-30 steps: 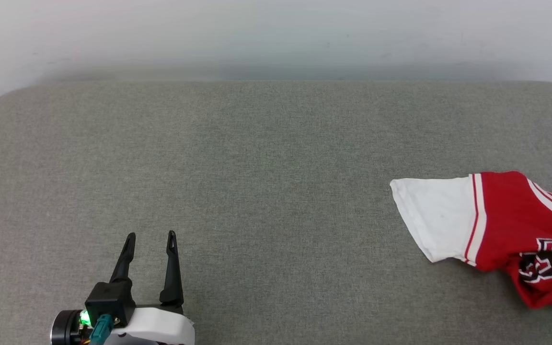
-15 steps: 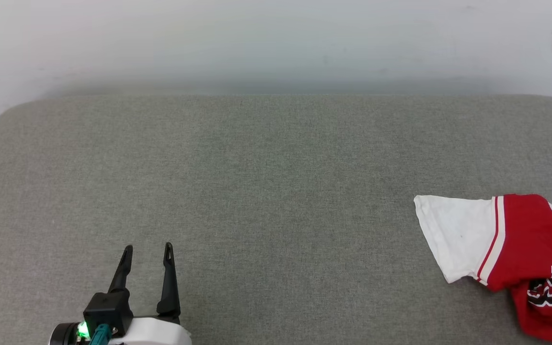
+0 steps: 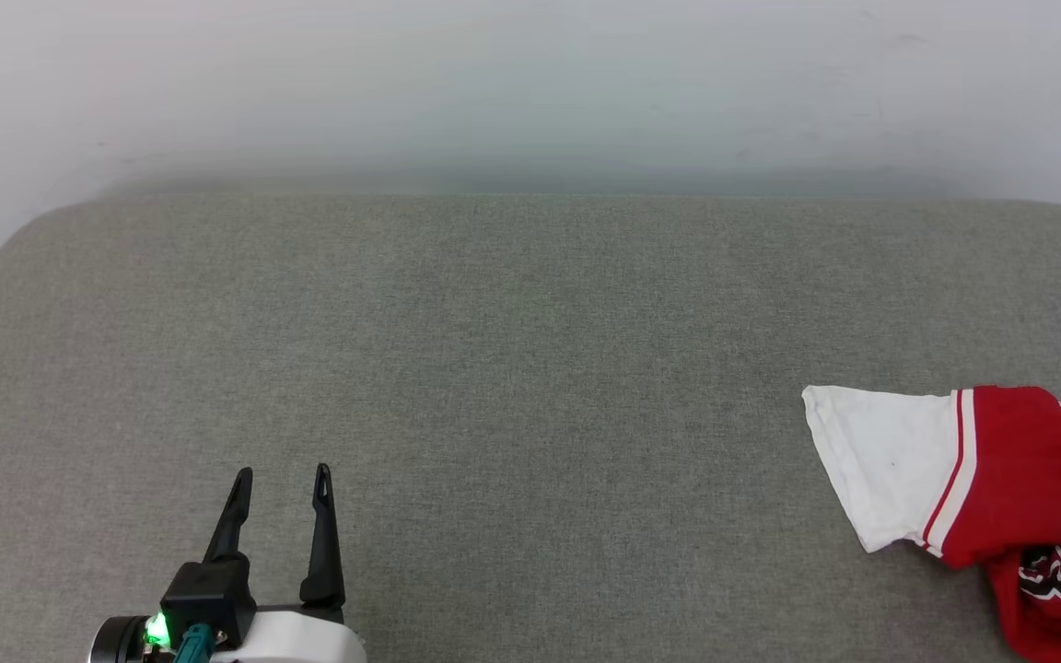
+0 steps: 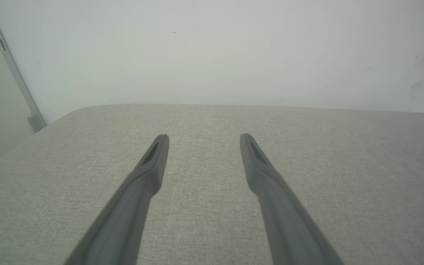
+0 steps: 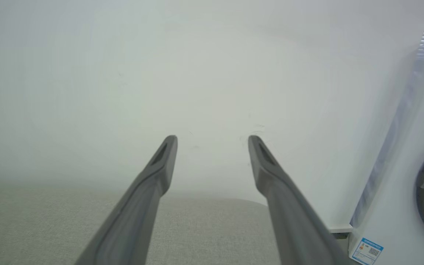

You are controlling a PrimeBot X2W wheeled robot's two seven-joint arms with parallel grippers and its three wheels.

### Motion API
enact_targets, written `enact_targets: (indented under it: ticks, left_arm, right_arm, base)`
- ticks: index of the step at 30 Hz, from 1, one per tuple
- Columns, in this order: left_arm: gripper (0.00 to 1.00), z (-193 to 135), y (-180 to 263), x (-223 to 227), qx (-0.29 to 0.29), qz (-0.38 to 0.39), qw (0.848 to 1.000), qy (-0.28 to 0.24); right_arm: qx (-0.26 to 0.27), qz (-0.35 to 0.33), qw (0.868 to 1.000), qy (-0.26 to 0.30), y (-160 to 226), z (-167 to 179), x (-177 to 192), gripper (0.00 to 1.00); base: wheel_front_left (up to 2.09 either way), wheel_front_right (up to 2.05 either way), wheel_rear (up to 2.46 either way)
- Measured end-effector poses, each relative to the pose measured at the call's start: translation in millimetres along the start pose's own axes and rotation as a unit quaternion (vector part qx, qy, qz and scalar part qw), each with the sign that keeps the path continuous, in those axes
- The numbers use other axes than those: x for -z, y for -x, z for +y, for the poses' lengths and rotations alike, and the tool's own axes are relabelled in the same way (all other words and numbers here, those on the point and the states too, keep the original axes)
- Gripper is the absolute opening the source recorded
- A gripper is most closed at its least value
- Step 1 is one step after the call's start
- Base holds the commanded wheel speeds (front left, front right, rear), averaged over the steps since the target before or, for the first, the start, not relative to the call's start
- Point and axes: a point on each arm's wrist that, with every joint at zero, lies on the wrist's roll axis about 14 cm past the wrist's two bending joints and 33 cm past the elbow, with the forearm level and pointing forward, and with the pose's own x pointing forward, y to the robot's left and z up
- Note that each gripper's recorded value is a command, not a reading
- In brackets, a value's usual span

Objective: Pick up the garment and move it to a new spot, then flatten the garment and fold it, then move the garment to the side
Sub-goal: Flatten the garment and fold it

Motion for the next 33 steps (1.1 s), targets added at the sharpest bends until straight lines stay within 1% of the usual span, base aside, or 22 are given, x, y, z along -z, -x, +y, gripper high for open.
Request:
enact_targets:
  ticks: [3, 6, 8, 10, 12, 14, 15, 19, 20, 22, 23, 26, 29, 31, 33]
  left_arm:
    - [1.0, 0.2, 0.6, -4.0, -0.001, -0.006, 1.0, -0.002]
    - [1.0, 0.7, 0.9, -5.3, -0.004, -0.008, 1.0, -0.005]
    - [1.0, 2.0, 0.7, -5.3, -0.006, -0.008, 1.0, -0.006]
    - [1.0, 3.1, 0.4, -4.5, -0.008, -0.007, 1.0, -0.007]
    - [1.0, 3.9, -0.2, -3.2, -0.01, -0.005, 1.0, -0.007]
    - [1.0, 4.5, -1.1, -2.3, -0.011, -0.003, 1.0, -0.008]
    - [1.0, 4.6, -1.6, -1.6, -0.012, -0.002, 1.0, -0.008]
    - [1.0, 3.0, -5.3, 1.8, -0.012, 0.003, 1.0, -0.006]
    - [1.0, 2.8, -5.7, 3.5, -0.013, 0.005, 1.0, -0.005]
    - [1.0, 3.5, -8.8, 5.1, -0.016, 0.007, 1.0, -0.004]
    - [1.0, 3.5, -10.8, 5.7, -0.016, 0.008, 1.0, -0.004]
    - [1.0, 3.7, -15.8, 9.1, -0.018, 0.012, 1.0, -0.003]
    - [1.0, 6.9, -20.2, 11.7, -0.023, 0.015, 1.0, -0.006]
    - [1.0, 9.5, -22.0, 13.7, -0.027, 0.018, 0.999, -0.008]
    - [1.0, 12.9, -22.1, 16.2, -0.033, 0.022, 0.999, -0.01]
  right_arm:
    - [-0.067, 0.016, 0.998, 0.012, -13.9, 34.4, -9.0, 1.0]
    - [-0.131, 0.055, 0.989, 0.028, -21.1, 64.9, -4.2, 1.0]
    - [-0.172, 0.093, 0.98, 0.037, -23.0, 84.2, 6.2, 1.0]
    - [-0.211, 0.146, 0.966, 0.042, -17.8, 103.0, 24.3, 1.0]
    - [-0.243, 0.199, 0.948, 0.051, -10.3, 117.3, 43.5, 1.0]
    - [-0.272, 0.258, 0.925, 0.062, -0.3, 127.5, 64.5, 1.0]
    - [-0.283, 0.289, 0.912, 0.065, 5.9, 131.2, 75.5, 1.0]
    - [-0.317, 0.412, 0.851, 0.07, 34.8, 139.9, 119.7, 1.0]
    - [-0.321, 0.434, 0.839, 0.063, 39.7, 142.2, 127.6, 1.0]
    - [-0.328, 0.477, 0.812, 0.08, 48.3, 140.1, 145.0, 1.0]
    - [-0.33, 0.494, 0.8, 0.089, 51.3, 138.6, 152.9, 1.0]
    - [-0.335, 0.531, 0.772, 0.1, 57.0, 139.7, 174.2, 1.0]
    - [-0.342, 0.557, 0.746, 0.126, 62.7, 139.3, 195.8, 1.0]
    - [-0.349, 0.578, 0.727, 0.125, 73.5, 142.6, 211.0, 1.0]
    - [-0.353, 0.59, 0.714, 0.13, 78.8, 144.3, 221.6, 1.0]
  base:
    - [0.0, 0.0, 0.0]
    - [0.0, 0.0, 0.0]
    - [0.0, 0.0, 0.0]
    - [0.0, 0.0, 0.0]
    - [0.0, 0.0, 0.0]
    - [0.0, 0.0, 0.0]
    - [0.0, 0.0, 0.0]
    - [0.0, 0.0, 0.0]
    - [0.0, 0.0, 0.0]
    - [0.0, 0.0, 0.0]
    - [0.0, 0.0, 0.0]
    - [0.0, 0.0, 0.0]
    - [0.0, 0.0, 0.0]
    - [0.0, 0.0, 0.0]
    - [0.0, 0.0, 0.0]
